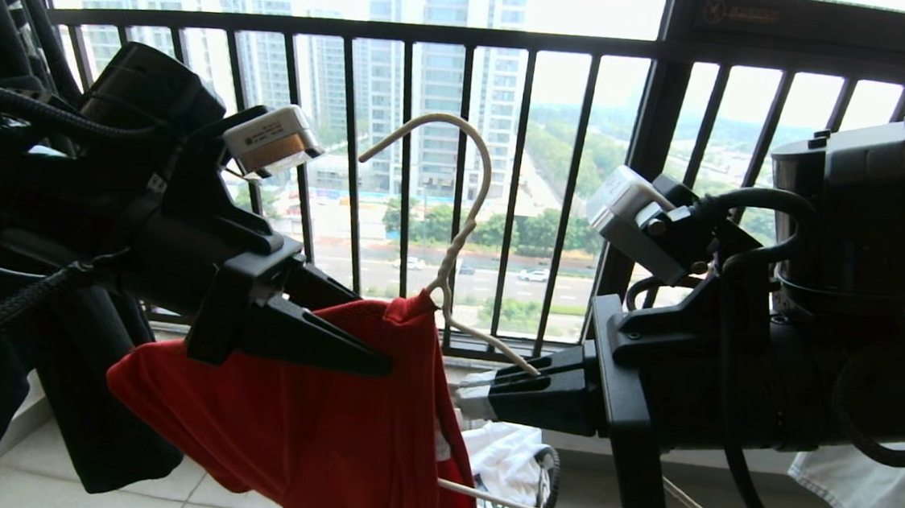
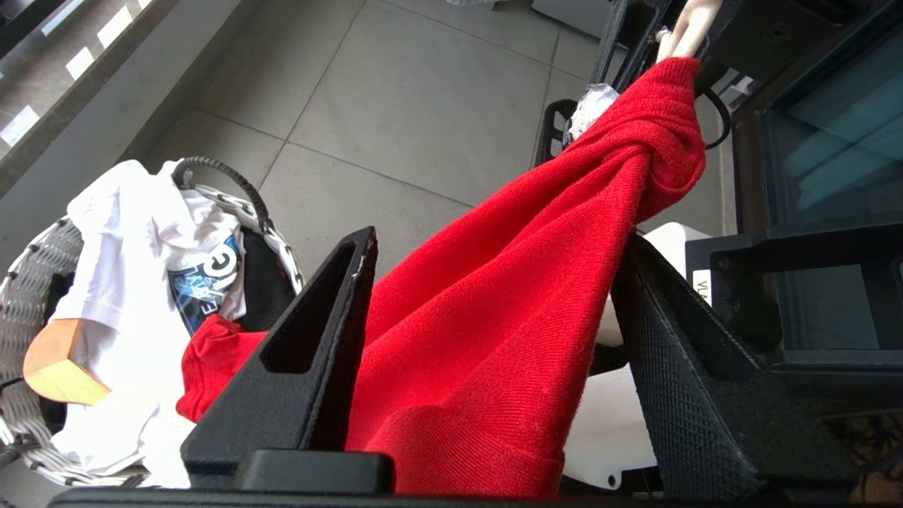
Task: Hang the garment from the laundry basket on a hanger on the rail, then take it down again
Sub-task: Hang the clothes on the clothes rack
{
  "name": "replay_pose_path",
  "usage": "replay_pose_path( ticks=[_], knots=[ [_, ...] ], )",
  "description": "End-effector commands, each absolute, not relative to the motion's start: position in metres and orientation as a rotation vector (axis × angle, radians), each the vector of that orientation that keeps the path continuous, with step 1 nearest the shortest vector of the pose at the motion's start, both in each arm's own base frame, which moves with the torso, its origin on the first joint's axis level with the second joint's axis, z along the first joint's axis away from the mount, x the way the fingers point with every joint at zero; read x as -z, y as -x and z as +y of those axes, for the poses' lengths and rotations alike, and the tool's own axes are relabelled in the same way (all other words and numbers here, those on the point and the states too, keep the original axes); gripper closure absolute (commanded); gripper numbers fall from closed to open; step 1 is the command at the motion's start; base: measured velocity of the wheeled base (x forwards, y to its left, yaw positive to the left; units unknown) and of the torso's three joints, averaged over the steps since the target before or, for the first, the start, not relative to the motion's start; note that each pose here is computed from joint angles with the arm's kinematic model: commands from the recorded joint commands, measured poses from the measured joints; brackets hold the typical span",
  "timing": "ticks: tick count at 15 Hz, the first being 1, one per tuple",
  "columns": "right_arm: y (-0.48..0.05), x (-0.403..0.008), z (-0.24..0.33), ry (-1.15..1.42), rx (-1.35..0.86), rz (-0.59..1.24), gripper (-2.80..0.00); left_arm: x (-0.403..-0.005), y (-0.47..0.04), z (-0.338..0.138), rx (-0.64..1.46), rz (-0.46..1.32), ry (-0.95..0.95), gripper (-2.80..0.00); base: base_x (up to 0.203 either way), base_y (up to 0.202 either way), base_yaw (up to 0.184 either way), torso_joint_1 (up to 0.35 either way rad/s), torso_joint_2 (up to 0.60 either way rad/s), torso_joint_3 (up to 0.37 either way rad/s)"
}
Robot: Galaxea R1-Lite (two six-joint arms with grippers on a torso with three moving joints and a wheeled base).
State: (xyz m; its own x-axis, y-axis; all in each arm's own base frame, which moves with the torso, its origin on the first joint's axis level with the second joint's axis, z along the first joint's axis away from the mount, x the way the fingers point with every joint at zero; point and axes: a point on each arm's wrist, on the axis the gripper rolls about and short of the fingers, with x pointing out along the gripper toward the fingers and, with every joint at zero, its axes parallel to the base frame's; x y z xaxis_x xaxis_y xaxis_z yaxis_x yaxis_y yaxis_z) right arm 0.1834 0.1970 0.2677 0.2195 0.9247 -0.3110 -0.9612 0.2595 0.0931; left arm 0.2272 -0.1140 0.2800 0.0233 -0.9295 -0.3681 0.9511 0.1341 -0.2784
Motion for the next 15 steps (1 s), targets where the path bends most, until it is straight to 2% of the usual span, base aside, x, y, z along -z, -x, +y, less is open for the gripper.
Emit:
replay_pose_path(
  ticks=[1, 11, 12, 15],
  knots=[
    [-0.1833, -0.2682, 0.197, 0.127, -1.312, 0.329, 0.0, -0.2797, -0.2268, -0.1139, 1.462, 0.525, -0.048, 0.0, 0.0, 0.0, 0.0, 0.0, 0.0, 0.0],
    [-0.1843, -0.2672, 0.198, 0.128, -1.309, 0.33, 0.0, -0.282, -0.2269, -0.114, 1.462, 0.519, -0.047, 0.0, 0.0, 0.0, 0.0, 0.0, 0.0, 0.0],
    [-0.1844, -0.2674, 0.1977, 0.13, -1.307, 0.328, -2.8, -0.282, -0.2269, -0.1139, 1.46, 0.519, -0.047, 0.0, 0.0, 0.0, 0.0, 0.0, 0.0, 0.0],
    [-0.1837, -0.2685, 0.1968, 0.129, -1.307, 0.324, -2.8, -0.282, -0.2265, -0.1138, 1.461, 0.519, -0.047, 0.0, 0.0, 0.0, 0.0, 0.0, 0.0, 0.0]
  ],
)
